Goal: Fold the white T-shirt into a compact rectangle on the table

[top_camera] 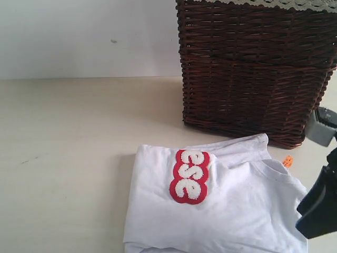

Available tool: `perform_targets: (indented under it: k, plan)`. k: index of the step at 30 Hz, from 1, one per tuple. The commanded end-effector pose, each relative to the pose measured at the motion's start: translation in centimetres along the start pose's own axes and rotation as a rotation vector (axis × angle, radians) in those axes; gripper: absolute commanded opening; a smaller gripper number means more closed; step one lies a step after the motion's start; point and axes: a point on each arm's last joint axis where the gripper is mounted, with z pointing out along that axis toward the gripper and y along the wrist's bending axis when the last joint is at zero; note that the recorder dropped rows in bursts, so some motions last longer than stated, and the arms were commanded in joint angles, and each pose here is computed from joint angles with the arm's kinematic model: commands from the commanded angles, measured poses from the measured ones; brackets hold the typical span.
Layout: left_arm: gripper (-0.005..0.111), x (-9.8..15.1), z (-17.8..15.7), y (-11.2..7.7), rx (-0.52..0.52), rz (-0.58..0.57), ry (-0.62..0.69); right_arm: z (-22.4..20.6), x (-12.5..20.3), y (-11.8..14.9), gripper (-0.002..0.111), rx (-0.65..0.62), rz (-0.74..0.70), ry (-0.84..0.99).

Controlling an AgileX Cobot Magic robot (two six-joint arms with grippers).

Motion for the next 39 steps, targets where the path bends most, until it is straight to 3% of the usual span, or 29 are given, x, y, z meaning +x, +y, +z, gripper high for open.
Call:
perform_targets:
  k: [1,3,5,8,11,22,27,34,39]
  plan:
    - [0.000,-0.1,0.0,0.1,-0.003,0.002,-0.001,1.5,2.1,-0.1,0.054,0.001,-0.210,0.109]
    - [0.000,-0.1,0.0,0.1,-0.003,0.002,-0.001,2.0,2.6,0.2,0.064,-0.008,-0.335,0.108]
    - [0.000,-0.1,0.0,0.1,-0.003,0.002,-0.001,2.4,2.4,0.0,0.068,0.065,-0.348,0.048]
    - [0.000,-0.1,0.0,0.1,-0.003,0.002,-0.001,2.9,2.0,-0.3,0.068,0.154,-0.353,-0.055]
    - [0.000,-0.1,0.0,0.1,-0.003,0.002,-0.001,3.5,2.0,-0.1,0.068,0.146,-0.382,-0.106]
    - [0.000,-0.1,0.0,0.1,-0.003,0.002,-0.001,7.1,1.6,0.2,0.064,0.192,-0.563,0.028]
    - [0.000,-0.1,0.0,0.1,-0.003,0.002,-0.001,7.9,1.9,-0.2,0.045,0.179,-0.589,0.109]
    - [0.000,-0.1,0.0,0.1,-0.003,0.002,-0.001,7.4,2.2,-1.1,0.000,0.296,-0.526,0.173]
    - [0.000,-0.1,0.0,0.1,-0.003,0.002,-0.001,7.2,2.1,-1.4,0.000,0.344,-0.527,0.170]
